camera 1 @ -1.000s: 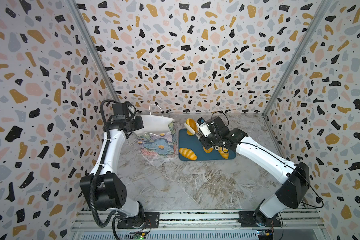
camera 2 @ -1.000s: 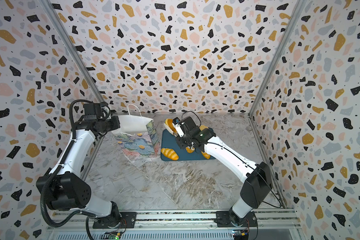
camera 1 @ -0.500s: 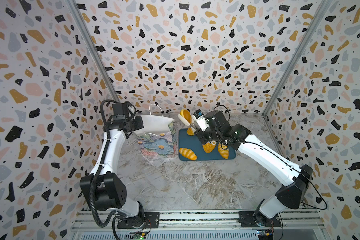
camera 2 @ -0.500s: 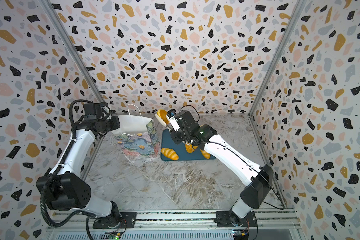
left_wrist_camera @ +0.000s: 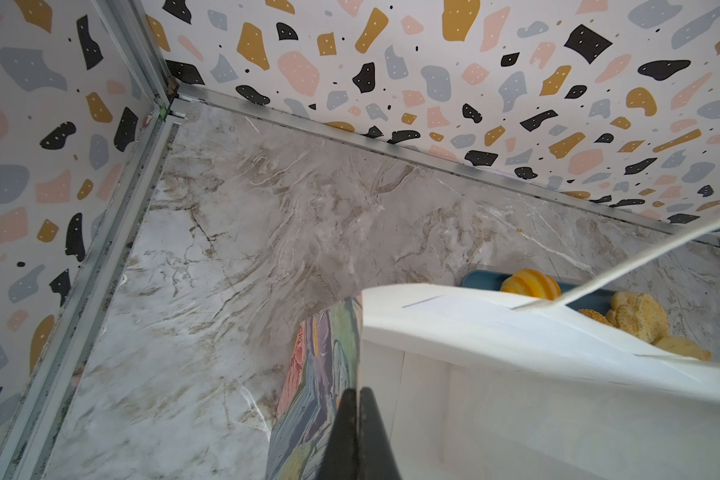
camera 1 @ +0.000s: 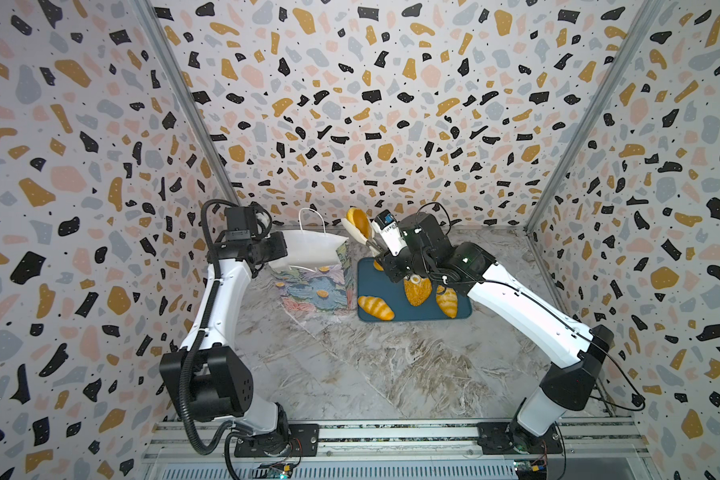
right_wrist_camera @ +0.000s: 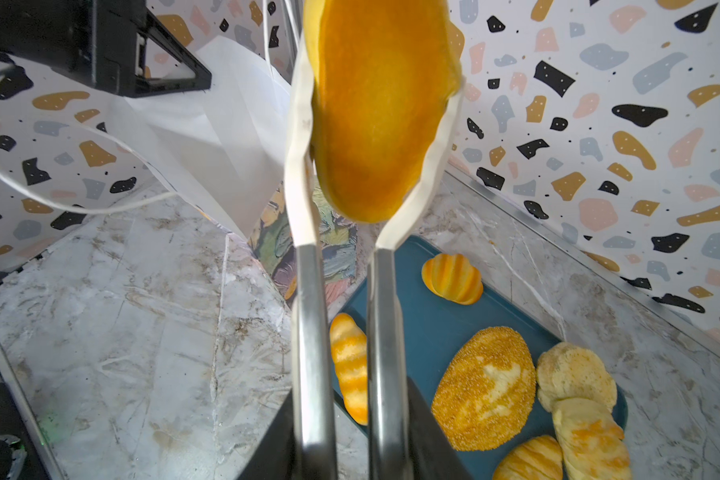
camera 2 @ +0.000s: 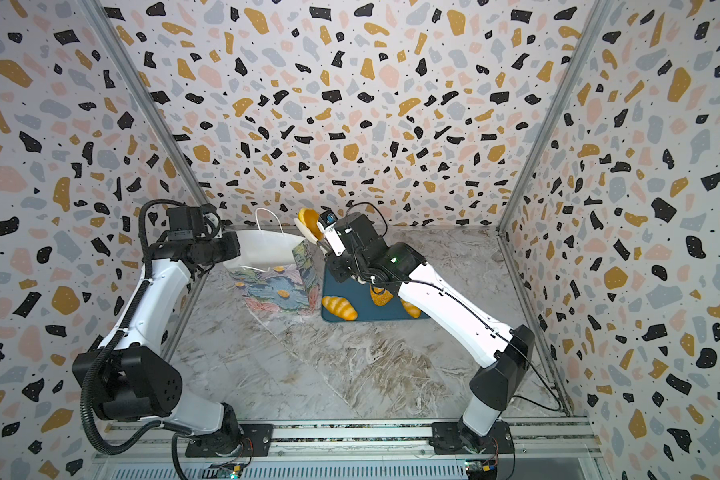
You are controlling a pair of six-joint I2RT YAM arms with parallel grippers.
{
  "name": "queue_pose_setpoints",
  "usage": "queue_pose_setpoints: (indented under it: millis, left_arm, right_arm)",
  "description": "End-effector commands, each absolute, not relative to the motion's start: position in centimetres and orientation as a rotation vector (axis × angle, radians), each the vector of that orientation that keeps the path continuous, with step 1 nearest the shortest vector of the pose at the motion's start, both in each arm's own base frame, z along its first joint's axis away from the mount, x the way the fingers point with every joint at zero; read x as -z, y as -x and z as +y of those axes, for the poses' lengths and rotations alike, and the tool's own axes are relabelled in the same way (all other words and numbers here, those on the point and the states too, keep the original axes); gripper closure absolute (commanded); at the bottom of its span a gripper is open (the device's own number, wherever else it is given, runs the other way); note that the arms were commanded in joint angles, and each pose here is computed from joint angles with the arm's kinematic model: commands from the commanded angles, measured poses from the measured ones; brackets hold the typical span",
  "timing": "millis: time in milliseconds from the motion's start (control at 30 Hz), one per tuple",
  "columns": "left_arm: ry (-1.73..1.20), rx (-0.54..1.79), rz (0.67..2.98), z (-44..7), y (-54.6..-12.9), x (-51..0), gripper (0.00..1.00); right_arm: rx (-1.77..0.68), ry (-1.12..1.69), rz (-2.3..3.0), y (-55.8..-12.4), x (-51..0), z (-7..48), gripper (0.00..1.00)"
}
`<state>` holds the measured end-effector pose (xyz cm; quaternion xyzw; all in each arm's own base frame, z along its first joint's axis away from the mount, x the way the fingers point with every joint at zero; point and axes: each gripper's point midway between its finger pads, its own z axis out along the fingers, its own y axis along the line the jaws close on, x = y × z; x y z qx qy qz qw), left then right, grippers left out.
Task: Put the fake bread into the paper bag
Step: 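Carry the bun in the tongs toward the paper bag opening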
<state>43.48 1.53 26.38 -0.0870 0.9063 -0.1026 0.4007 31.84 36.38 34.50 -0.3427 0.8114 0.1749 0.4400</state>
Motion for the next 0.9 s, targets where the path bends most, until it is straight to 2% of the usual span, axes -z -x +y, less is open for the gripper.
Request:
queue_pose_setpoints:
  millis: [0, 333, 867]
  left_arm:
    - [0.212, 0.285, 2.284, 1.1, -43.4, -26.4, 1.00]
    - [0.211, 0.285, 2.277, 1.1, -43.3, -26.6, 1.00]
    - [0.209, 0.293, 2.273, 1.0, -43.3, -26.6, 1.00]
  right_arm:
    - [-0.485, 0.825, 1.947, -31.0, -37.9, 37.5, 0.65]
    - [-0.539, 0.887, 1.922, -29.5, -37.7, 41.3, 0.65]
    - [-0.624, 0.927, 1.928, -29.8, -36.3, 44.6, 0.64]
